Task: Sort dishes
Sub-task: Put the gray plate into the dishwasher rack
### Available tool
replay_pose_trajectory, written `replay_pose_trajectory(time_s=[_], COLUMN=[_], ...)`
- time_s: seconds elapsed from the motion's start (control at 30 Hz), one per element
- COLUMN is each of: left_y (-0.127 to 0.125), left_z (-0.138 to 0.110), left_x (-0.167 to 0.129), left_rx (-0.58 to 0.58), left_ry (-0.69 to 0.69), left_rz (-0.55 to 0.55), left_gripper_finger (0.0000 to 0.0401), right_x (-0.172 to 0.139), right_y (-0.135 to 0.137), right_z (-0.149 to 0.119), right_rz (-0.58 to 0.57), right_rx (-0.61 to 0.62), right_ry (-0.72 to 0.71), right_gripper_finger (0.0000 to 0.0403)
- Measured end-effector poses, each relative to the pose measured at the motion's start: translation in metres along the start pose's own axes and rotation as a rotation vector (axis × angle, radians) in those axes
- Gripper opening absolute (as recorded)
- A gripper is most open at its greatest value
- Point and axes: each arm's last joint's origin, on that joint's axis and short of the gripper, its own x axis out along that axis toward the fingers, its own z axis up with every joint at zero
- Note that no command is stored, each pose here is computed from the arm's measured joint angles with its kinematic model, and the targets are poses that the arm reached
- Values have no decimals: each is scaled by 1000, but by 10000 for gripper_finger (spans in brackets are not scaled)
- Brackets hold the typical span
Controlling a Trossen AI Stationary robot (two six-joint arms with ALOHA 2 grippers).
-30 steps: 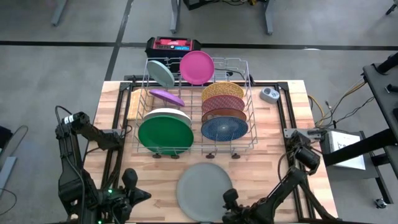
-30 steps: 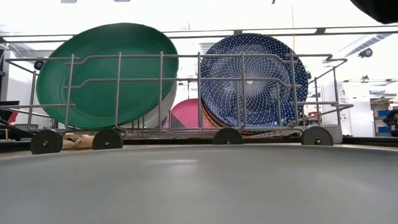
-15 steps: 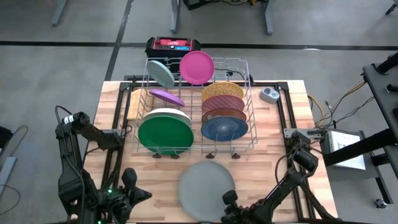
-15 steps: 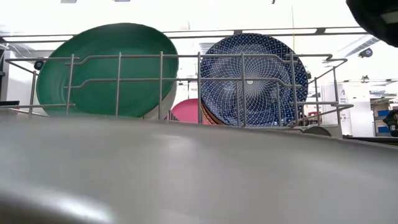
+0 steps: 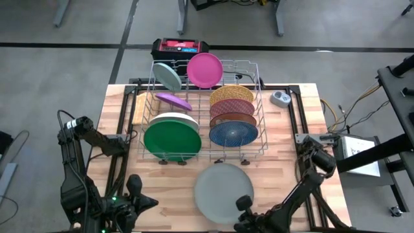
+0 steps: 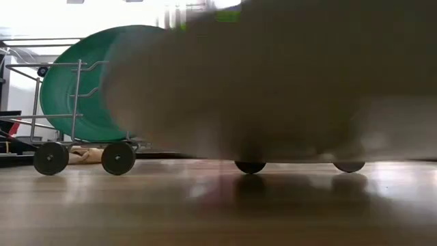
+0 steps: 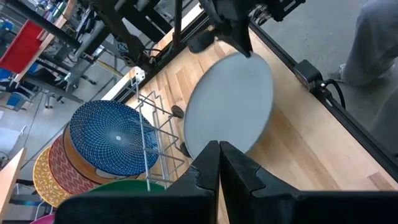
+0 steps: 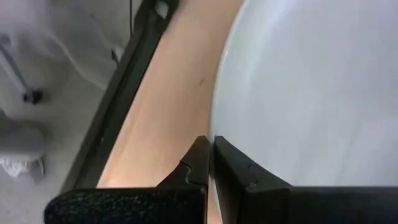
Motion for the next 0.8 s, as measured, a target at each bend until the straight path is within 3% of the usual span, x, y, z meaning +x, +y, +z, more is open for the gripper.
replay_pose_trajectory(time_s=[0.4,0.63,0.8], left_y=[6,14,20], left_z=[2,7,9], left_x=[-2,-8,-12], left_rx=[44,47,102], left_ry=[-49,-92,-110], left_rz=[179,311,436], left_gripper_finger=[0,0,0], right_x=[-121,-188,-221], right_y=[-42,-73,-92], right_z=[15,9,10], right_rz=[68,-62,-202], right_rx=[284,500,580], right_ry=[-301,-590,-787], right_gripper_finger=[0,0,0])
